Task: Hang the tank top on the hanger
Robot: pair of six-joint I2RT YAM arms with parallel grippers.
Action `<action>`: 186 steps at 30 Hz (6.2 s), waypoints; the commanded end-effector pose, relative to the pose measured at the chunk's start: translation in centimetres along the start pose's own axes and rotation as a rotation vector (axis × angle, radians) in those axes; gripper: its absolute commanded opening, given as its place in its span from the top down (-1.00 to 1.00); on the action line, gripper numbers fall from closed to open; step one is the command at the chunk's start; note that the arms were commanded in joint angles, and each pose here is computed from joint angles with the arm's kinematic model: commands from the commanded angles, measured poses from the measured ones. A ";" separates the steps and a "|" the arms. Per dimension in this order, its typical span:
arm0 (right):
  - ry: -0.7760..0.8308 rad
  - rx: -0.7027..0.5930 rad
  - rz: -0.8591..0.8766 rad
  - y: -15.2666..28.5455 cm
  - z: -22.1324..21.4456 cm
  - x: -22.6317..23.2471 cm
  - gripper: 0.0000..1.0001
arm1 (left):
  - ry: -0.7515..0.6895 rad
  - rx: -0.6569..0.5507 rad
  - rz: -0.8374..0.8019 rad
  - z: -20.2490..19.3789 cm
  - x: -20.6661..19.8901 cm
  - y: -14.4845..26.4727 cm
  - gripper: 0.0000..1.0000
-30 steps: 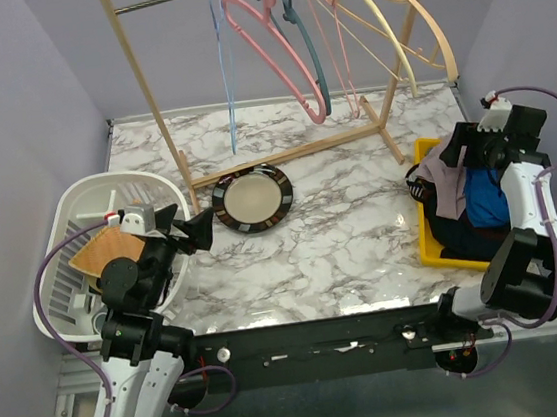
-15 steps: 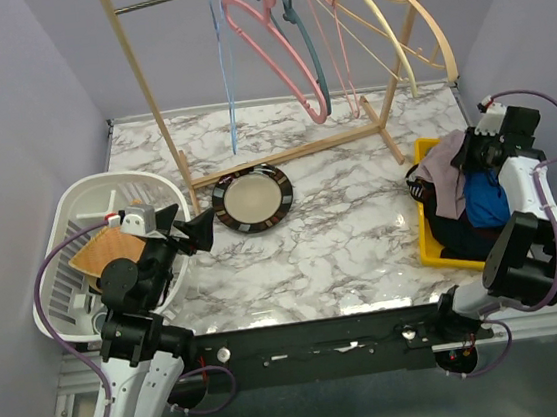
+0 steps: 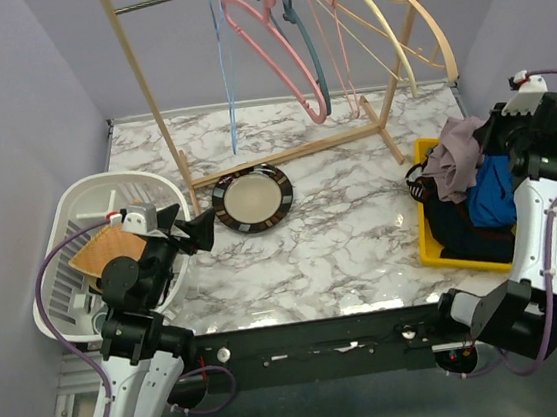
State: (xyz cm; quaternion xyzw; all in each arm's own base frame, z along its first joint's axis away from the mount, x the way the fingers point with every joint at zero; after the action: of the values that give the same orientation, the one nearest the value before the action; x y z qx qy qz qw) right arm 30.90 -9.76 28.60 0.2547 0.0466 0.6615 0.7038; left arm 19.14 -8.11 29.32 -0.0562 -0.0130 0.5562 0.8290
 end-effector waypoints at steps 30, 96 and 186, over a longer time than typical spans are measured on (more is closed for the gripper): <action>0.273 -0.341 0.574 21.2 10.4 16.9 0.99 | -0.014 -0.018 -0.037 0.6 -0.5 0.0 -0.97; 0.173 0.269 0.686 4.0 -12.4 14.2 -1.00 | 0.164 0.517 -0.140 -9.2 -26.3 -2.9 -0.97; 0.356 0.399 1.170 6.5 -18.0 17.3 -0.98 | 0.312 0.571 -0.362 -11.7 -18.8 -3.0 1.00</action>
State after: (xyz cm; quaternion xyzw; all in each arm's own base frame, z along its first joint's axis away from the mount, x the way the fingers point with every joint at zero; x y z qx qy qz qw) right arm 21.21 10.96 20.71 0.2769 0.1423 0.9278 0.2056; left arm 15.40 -26.08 15.50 0.1069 0.2833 0.4047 0.8628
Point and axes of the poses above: each gripper's point midway between its finger pads, its own y axis back along the fingers, its own x axis along the line the jaws close on, z = x × y, the point moved 4 cm from there along y, back along the fingers, and after that the axes turned 13 degrees about -y, right-handed, at the moved point
